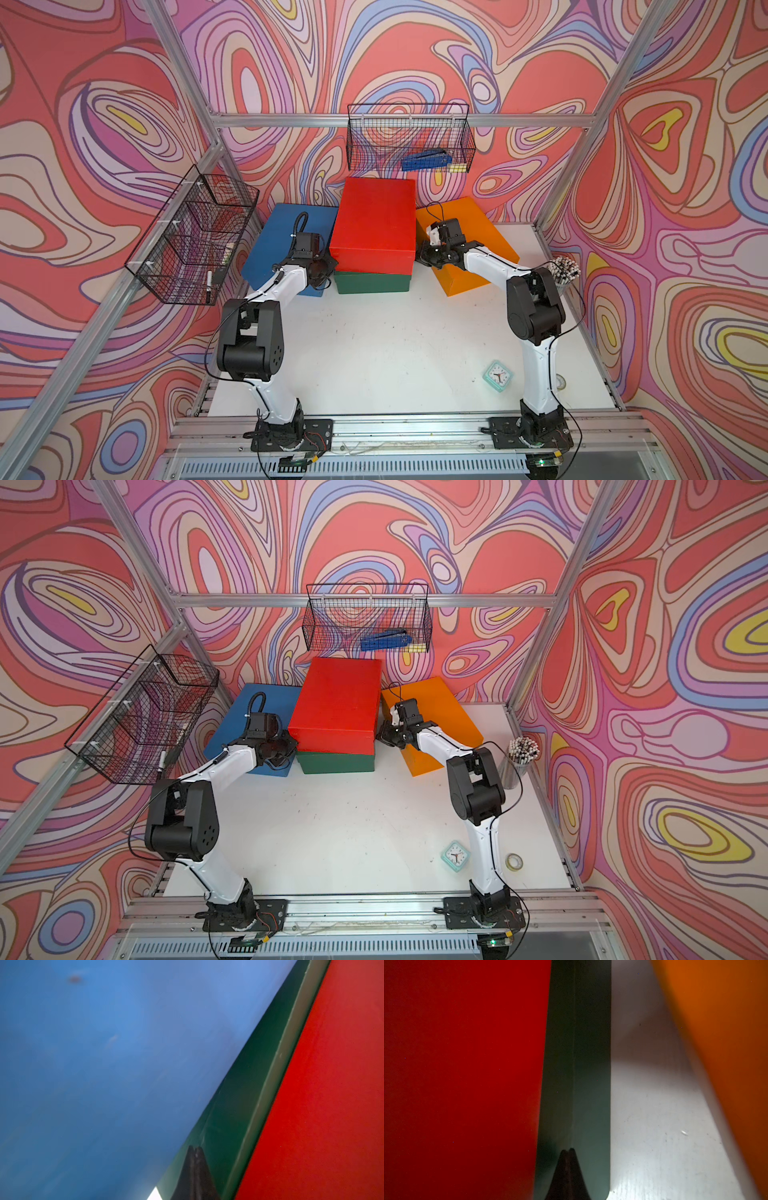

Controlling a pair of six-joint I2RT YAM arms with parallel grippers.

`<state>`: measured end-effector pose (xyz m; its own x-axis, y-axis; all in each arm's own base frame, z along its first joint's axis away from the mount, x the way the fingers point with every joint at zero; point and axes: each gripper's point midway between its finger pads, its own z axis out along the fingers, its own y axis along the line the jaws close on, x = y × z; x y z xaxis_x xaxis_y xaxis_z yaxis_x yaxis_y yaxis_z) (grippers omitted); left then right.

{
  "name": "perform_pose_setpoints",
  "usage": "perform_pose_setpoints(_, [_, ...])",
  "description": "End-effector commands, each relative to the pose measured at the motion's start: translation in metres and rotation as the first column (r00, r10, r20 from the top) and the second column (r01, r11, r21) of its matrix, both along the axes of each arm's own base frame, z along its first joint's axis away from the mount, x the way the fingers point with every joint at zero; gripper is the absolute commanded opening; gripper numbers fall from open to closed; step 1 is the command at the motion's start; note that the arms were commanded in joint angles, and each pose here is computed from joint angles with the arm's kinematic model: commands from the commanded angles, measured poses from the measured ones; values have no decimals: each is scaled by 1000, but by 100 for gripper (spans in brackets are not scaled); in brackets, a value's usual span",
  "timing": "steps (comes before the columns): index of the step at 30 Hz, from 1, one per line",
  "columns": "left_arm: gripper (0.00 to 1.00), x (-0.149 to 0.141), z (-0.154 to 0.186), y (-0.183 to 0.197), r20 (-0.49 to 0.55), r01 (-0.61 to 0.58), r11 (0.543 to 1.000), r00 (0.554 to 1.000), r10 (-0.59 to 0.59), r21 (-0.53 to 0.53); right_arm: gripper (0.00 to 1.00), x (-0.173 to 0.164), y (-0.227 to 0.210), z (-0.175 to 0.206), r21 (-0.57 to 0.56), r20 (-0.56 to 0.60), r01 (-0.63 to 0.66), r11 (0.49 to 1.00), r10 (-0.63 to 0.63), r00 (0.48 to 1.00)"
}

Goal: Stack the shoeboxes
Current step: Move the shoeboxes to the center of the board.

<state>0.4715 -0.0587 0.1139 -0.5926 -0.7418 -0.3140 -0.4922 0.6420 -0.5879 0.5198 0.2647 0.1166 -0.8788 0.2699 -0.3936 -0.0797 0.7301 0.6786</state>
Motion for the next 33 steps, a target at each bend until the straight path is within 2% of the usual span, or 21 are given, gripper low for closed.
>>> perform_pose_setpoints(1, [0, 17, 5, -3, 29, -2, 1000, 1000, 3, -29, 0, 7, -2, -13, 10, -26, -2, 1000, 3, 1000])
perform_pose_setpoints(8, [0, 29, -1, -11, 38, 2, 996, 999, 2, -85, 0, 12, 5, -17, 71, -32, -19, 997, 21, 999])
perform_pose_setpoints(15, [0, 10, -4, -23, 37, 13, 990, 999, -8, -139, 0, -1, 18, -17, 188, -57, -25, 982, 36, 998])
perform_pose_setpoints(24, [0, -27, -7, -32, 45, 22, 983, 999, -14, -181, 0, -59, 52, -22, 201, -81, -87, 976, 105, 991])
perform_pose_setpoints(33, [0, -80, 2, -30, 57, 36, 986, 998, -27, -160, 0, -114, 45, -4, 197, -60, -76, 977, 89, 994])
